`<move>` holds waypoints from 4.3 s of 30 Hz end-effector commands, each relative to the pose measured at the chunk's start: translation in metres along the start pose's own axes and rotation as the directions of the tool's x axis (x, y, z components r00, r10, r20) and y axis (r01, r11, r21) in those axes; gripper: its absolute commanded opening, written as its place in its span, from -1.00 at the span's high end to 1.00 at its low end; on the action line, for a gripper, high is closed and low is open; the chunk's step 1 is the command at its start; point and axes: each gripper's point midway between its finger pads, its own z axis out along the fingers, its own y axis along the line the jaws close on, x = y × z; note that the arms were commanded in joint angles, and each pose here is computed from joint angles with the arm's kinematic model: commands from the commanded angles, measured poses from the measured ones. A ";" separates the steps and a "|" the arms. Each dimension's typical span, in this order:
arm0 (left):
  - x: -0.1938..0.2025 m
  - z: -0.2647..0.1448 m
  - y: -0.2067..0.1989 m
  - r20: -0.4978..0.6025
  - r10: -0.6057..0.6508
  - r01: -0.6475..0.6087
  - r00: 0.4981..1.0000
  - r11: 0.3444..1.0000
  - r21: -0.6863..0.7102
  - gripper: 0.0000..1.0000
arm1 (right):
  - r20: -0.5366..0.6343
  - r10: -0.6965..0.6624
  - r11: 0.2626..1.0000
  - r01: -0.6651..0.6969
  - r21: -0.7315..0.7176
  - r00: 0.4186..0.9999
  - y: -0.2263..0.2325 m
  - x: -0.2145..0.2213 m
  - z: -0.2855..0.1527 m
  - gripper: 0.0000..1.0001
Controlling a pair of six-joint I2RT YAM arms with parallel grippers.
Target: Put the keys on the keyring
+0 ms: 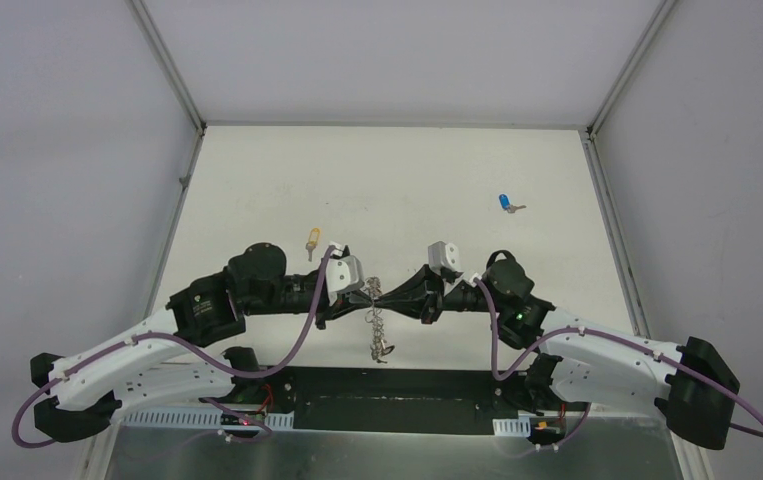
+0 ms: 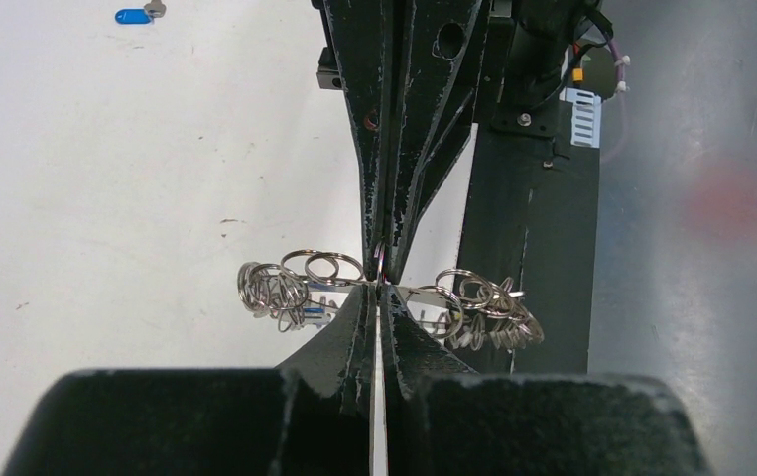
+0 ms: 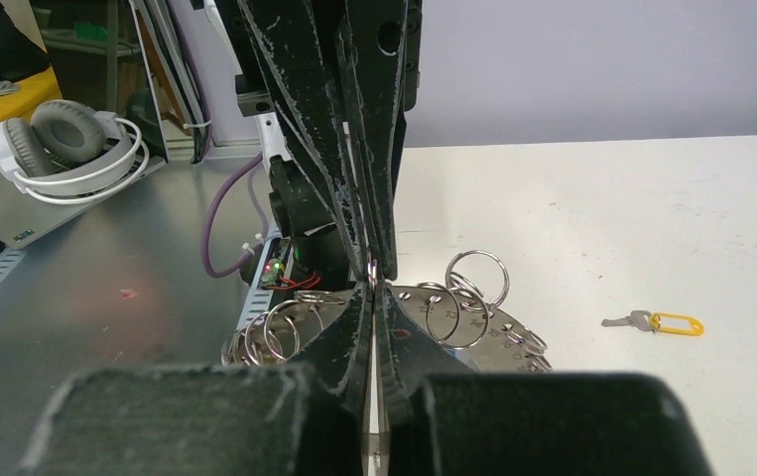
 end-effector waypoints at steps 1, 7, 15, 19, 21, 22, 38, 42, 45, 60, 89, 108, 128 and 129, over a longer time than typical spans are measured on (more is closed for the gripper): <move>-0.020 -0.003 0.001 0.049 0.018 -0.018 0.999 1.000 0.000 1.00 | 0.091 -0.061 0.998 0.062 -0.007 0.994 0.003 -0.029 0.002 1.00; -0.023 -0.004 0.002 0.063 0.020 -0.019 0.998 1.000 -0.013 1.00 | 0.086 -0.053 0.998 0.051 0.025 0.995 -0.001 -0.028 0.000 0.95; -0.018 -0.001 0.013 0.055 0.155 -0.153 0.986 0.987 -0.044 1.00 | 0.069 -0.048 0.992 0.040 0.118 0.996 -0.011 -0.026 -0.011 -0.54; -0.015 0.005 0.012 0.046 0.277 -0.277 0.960 0.961 -0.003 1.00 | 0.071 -0.045 0.984 0.032 0.173 0.996 -0.016 -0.029 -0.018 -0.76; -0.011 0.007 0.009 0.050 0.359 -0.360 0.932 0.932 0.027 1.00 | 0.082 -0.033 0.976 0.014 0.219 0.996 -0.021 -0.032 -0.023 -0.88; -0.010 0.008 0.011 0.051 0.394 -0.395 0.918 0.918 0.025 1.00 | 0.092 -0.020 0.967 -0.004 0.254 0.996 -0.026 -0.033 -0.026 -0.95; 0.003 0.006 0.011 0.143 0.643 -0.648 0.752 0.762 -0.017 1.00 | 0.199 0.078 0.811 -0.178 0.557 0.977 -0.069 -0.038 -0.064 -1.00; 0.004 0.007 0.018 0.113 0.488 -0.485 0.866 0.873 -0.053 1.00 | 0.187 0.160 0.783 -0.240 0.573 0.969 -0.076 -0.029 -0.062 -0.99; 0.009 0.010 0.016 0.103 0.394 -0.392 0.913 0.919 -0.043 1.00 | 0.160 0.246 0.759 -0.293 0.581 0.956 -0.084 -0.023 -0.058 -0.99; 0.014 0.026 0.020 0.086 0.118 -0.112 0.989 0.991 -0.068 1.00 | 0.317 0.656 0.327 -0.637 0.698 0.685 -0.206 0.003 -0.123 -1.00; 0.019 0.037 0.014 0.102 0.098 -0.096 0.990 0.995 -0.026 1.00 | 0.483 0.692 -0.522 -0.089 0.848 0.537 -0.350 0.143 -0.363 -0.22; 0.025 0.034 0.014 0.090 0.112 -0.110 0.990 0.994 -0.025 1.00 | 0.485 0.716 -0.542 -0.039 0.840 0.503 -0.375 0.164 -0.371 0.77; 0.024 0.026 0.016 0.085 0.123 -0.119 0.989 0.992 -0.049 1.00 | 0.312 0.843 -0.323 -0.052 0.945 0.438 -0.303 0.155 -0.294 1.00; 0.024 0.026 0.016 0.085 0.123 -0.119 0.989 0.992 -0.050 1.00 | 0.303 0.848 -0.309 -0.058 0.949 0.435 -0.293 0.154 -0.286 1.00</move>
